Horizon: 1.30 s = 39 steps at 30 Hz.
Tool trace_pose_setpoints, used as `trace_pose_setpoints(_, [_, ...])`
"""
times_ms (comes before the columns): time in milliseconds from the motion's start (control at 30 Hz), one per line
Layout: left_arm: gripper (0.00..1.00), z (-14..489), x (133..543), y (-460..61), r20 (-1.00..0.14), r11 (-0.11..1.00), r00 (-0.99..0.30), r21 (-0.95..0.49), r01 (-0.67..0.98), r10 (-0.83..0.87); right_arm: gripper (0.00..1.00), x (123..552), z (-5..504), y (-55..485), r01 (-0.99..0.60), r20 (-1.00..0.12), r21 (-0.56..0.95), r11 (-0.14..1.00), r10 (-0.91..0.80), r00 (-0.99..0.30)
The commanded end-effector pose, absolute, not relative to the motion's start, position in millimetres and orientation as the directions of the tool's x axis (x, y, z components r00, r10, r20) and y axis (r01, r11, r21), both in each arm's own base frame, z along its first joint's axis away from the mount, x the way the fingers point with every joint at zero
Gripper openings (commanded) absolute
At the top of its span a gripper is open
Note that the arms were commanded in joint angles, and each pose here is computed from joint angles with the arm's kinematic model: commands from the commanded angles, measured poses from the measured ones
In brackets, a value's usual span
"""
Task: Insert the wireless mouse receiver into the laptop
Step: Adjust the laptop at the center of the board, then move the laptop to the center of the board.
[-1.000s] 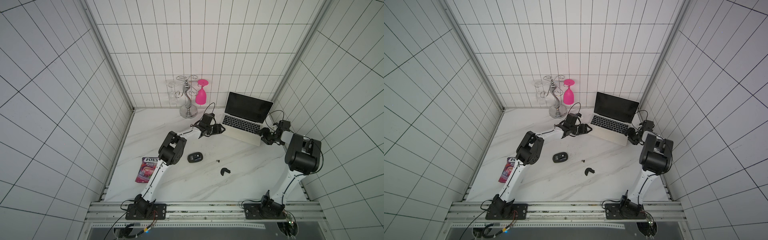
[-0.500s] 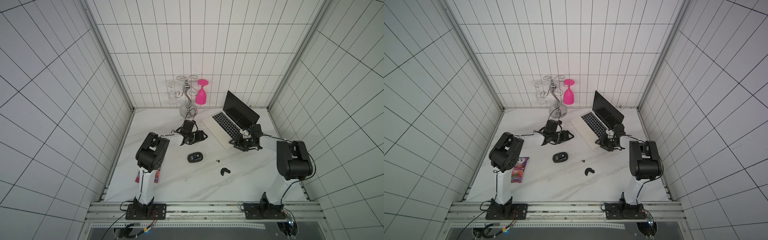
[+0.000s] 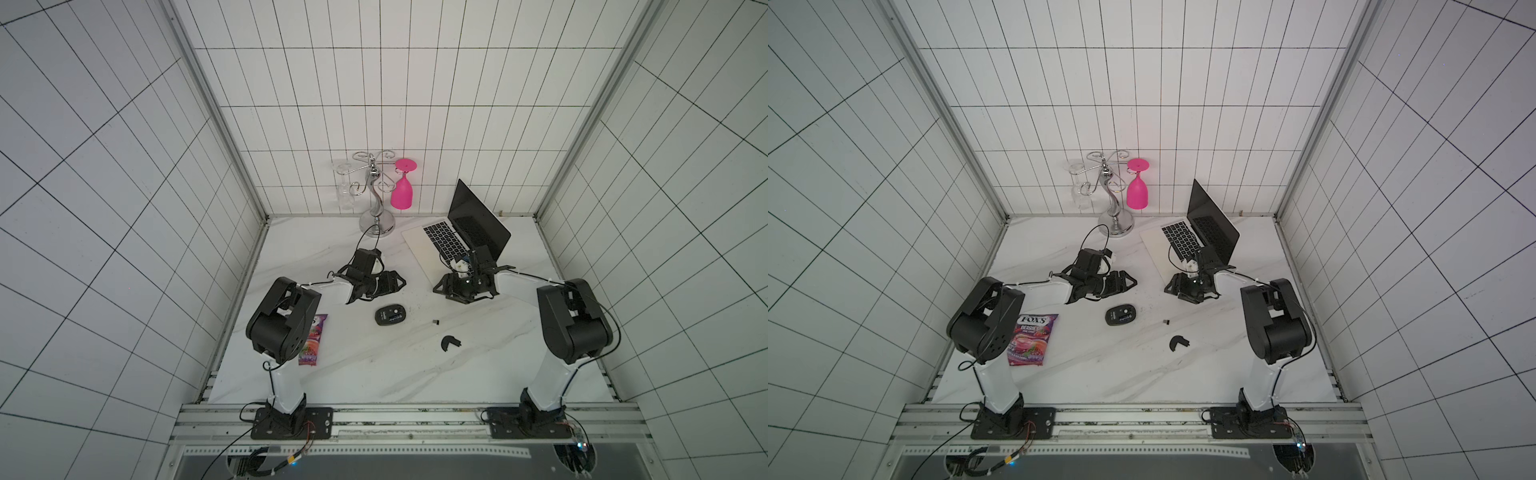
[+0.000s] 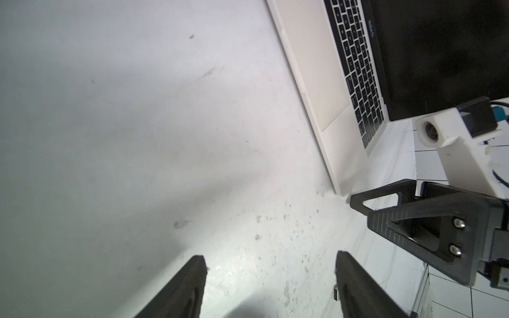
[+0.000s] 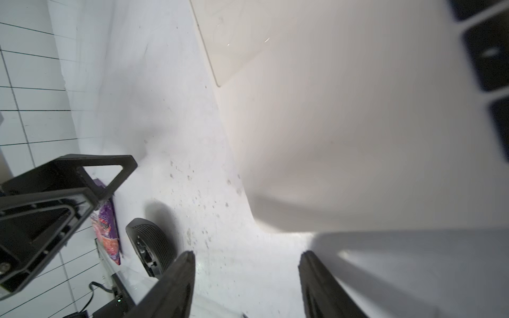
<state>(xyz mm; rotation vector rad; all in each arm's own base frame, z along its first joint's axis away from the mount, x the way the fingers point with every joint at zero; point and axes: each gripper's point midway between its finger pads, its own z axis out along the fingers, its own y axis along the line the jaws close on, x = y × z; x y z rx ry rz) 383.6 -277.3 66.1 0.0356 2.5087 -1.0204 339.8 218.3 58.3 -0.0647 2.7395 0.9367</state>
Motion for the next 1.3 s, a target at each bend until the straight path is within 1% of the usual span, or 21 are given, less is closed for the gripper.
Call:
trace_pose_setpoints(0, [0.77, 95, 387, -300, -0.483, 0.71, -0.872, -0.641, 0.293, -0.076, 0.74, 339, 98, 182, -0.165, -0.393, 0.464, 0.87, 0.035, -0.919])
trace_pose_setpoints(67, [0.77, 97, 385, -313, -0.473, 0.697, -0.879, -0.651, 0.299, -0.064, 0.8, 345, 117, 157, -0.146, -0.461, 0.427, 0.893, 0.076, -0.884])
trace_pose_setpoints(200, [0.77, 95, 380, -340, -0.423, 0.652, -0.904, -0.702, 0.285, -0.06, 0.86, 362, 149, 100, -0.075, -0.571, 0.389, 0.918, 0.177, -0.802])
trace_pose_setpoints(333, [0.77, 86, 382, -358, -0.355, 0.629, -0.931, -0.743, 0.226, -0.085, 0.9, 380, 166, 54, -0.027, -0.629, 0.387, 0.922, 0.242, -0.739])
trace_pose_setpoints(433, [0.77, 73, 382, -367, -0.284, 0.605, -0.953, -0.779, 0.165, -0.106, 0.91, 391, 173, 38, -0.042, -0.659, 0.387, 0.921, 0.244, -0.712])
trace_pose_setpoints(633, [0.77, 56, 387, -381, -0.196, 0.551, -0.971, -0.83, 0.09, -0.137, 0.91, 415, 183, 21, -0.102, -0.736, 0.381, 0.919, 0.235, -0.635])
trace_pose_setpoints(733, [0.77, 47, 391, -388, -0.155, 0.53, -0.977, -0.846, 0.054, -0.148, 0.86, 427, 186, 16, -0.129, -0.759, 0.375, 0.918, 0.225, -0.611])
trace_pose_setpoints(833, [0.77, 37, 395, -396, -0.107, 0.504, -0.981, -0.864, 0.011, -0.162, 0.74, 442, 195, 15, -0.164, -0.779, 0.375, 0.912, 0.215, -0.589])
trace_pose_setpoints(933, [0.76, 24, 397, -402, -0.073, 0.505, -0.983, -0.863, -0.024, -0.17, 0.67, 453, 199, 19, -0.199, -0.782, 0.387, 0.9, 0.207, -0.588])
trace_pose_setpoints(1133, [0.76, 14, 406, -409, -0.041, 0.476, -0.977, -0.877, -0.065, -0.211, 0.6, 469, 201, 24, -0.238, -0.783, 0.406, 0.882, 0.201, -0.589])
trace_pose_setpoints(1267, [0.76, 18, 416, -414, -0.048, 0.426, -0.967, -0.902, -0.066, -0.252, 0.58, 471, 202, 27, -0.258, -0.783, 0.414, 0.873, 0.197, -0.59])
